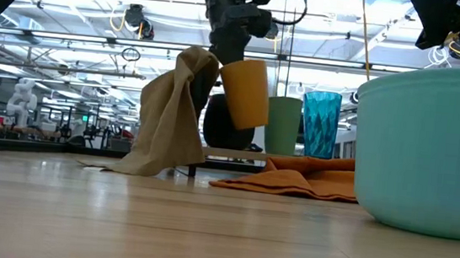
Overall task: Stack small to large cups/mugs on shelf
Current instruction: Put the orange cup on the shelf
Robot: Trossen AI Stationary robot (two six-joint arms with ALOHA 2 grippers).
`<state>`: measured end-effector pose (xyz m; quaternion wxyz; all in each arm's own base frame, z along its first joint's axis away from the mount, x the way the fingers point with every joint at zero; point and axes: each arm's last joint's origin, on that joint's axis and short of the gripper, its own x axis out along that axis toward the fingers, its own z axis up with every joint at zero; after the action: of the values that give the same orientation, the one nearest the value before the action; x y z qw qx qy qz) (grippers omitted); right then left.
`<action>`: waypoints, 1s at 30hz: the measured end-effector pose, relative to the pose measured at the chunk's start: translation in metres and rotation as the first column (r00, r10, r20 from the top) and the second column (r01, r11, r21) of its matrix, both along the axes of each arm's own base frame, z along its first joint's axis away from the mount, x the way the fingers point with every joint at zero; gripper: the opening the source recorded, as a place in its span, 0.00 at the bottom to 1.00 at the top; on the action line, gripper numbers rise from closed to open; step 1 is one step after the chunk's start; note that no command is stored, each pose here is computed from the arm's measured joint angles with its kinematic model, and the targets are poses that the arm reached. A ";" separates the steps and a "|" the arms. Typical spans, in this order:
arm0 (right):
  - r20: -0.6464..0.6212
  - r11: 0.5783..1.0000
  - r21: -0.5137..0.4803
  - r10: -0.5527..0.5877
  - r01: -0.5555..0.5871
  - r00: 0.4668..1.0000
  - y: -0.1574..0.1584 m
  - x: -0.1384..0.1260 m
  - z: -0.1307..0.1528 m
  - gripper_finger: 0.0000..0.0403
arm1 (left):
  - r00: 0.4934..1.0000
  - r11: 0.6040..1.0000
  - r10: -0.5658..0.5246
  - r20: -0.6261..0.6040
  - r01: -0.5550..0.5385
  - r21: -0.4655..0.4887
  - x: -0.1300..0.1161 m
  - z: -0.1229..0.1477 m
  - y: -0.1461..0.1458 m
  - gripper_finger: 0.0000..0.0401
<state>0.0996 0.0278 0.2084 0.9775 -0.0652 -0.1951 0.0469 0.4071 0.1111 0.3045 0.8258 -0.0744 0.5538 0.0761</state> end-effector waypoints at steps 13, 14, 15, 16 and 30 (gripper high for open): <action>0.000 1.000 -0.001 0.000 0.000 1.000 0.000 0.000 0.000 0.54 | 0.999 1.000 -0.011 -0.037 0.010 -0.018 0.004 -0.013 0.003 0.00; 0.000 1.000 -0.001 0.000 0.000 1.000 0.000 0.000 0.000 0.54 | 0.999 1.000 -0.006 -0.047 0.005 -0.021 0.003 -0.013 0.004 0.00; 0.000 1.000 -0.001 0.000 0.000 1.000 0.000 0.000 0.000 0.54 | 0.998 1.000 -0.004 -0.055 0.002 -0.023 0.002 -0.014 0.004 0.00; 0.000 1.000 -0.001 0.000 0.000 1.000 0.000 0.000 0.000 0.54 | 0.998 1.000 -0.001 -0.056 0.000 -0.022 0.002 -0.014 0.005 0.00; 0.001 1.000 -0.016 -0.005 0.005 1.000 0.000 0.000 0.000 0.54 | 0.998 1.000 0.002 -0.066 -0.004 -0.030 0.010 -0.026 0.007 0.02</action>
<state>0.0997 0.0278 0.2083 0.9770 -0.0734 -0.1949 0.0461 0.4170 0.1179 0.2780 0.8056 -0.0851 0.5820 0.0711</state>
